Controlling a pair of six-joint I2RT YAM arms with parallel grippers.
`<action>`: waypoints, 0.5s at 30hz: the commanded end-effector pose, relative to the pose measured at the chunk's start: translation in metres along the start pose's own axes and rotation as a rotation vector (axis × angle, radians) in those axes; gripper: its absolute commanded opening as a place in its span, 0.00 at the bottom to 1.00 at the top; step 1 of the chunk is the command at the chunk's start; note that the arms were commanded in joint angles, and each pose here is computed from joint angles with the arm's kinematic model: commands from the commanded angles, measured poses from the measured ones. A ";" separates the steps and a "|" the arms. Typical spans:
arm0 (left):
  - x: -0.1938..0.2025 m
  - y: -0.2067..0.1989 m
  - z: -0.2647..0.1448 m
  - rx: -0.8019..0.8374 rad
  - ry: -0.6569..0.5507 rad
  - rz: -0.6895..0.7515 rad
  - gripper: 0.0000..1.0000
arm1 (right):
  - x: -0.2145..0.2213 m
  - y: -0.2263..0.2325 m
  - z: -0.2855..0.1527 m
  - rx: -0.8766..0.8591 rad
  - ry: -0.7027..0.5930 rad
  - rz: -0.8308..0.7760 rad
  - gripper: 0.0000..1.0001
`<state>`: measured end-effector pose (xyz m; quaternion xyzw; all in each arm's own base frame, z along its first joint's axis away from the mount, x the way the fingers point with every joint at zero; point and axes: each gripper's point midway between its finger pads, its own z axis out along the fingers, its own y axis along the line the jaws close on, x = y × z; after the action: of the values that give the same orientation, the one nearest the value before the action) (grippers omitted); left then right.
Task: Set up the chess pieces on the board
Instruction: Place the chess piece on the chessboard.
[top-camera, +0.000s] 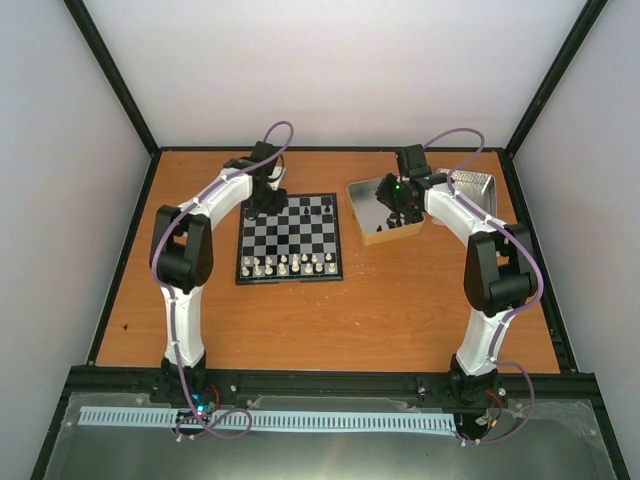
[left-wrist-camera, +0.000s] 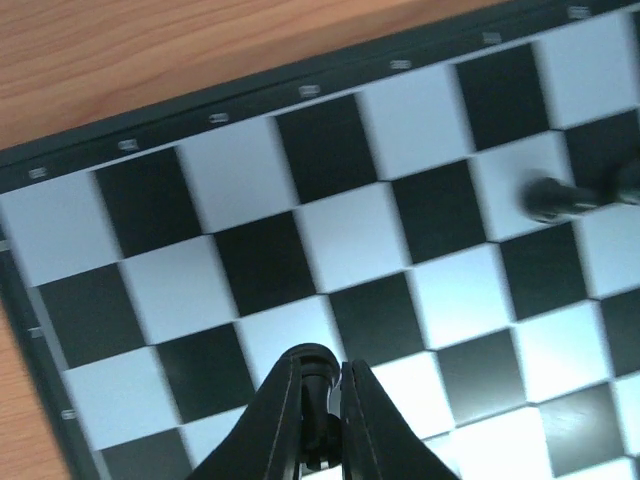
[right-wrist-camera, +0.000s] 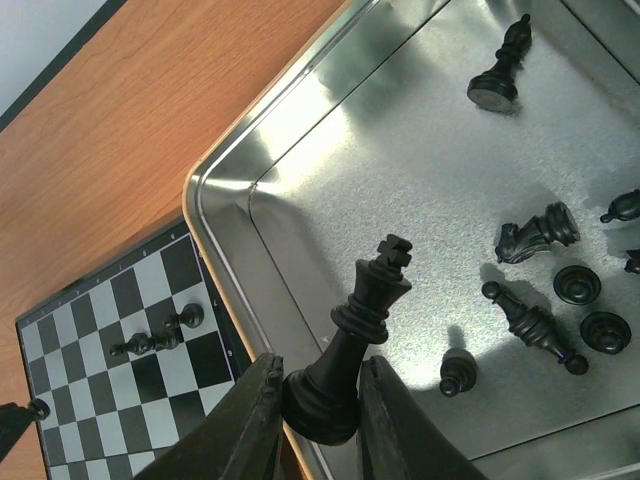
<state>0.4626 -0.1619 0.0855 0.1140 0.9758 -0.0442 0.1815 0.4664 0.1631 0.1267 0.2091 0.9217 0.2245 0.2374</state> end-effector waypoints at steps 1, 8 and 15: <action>-0.004 0.043 -0.003 -0.046 0.006 -0.097 0.01 | -0.003 0.000 -0.006 0.014 -0.025 -0.019 0.20; -0.011 0.074 0.013 -0.033 0.012 -0.176 0.01 | -0.008 0.002 -0.005 0.019 -0.030 -0.022 0.20; -0.018 0.085 0.032 -0.043 0.021 -0.196 0.02 | -0.011 0.004 -0.006 0.022 -0.036 -0.024 0.20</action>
<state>0.4978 -0.0860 0.0555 0.0258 0.9860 -0.0313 0.1617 0.4656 0.1599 0.1267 0.2087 0.9242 0.2141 0.2377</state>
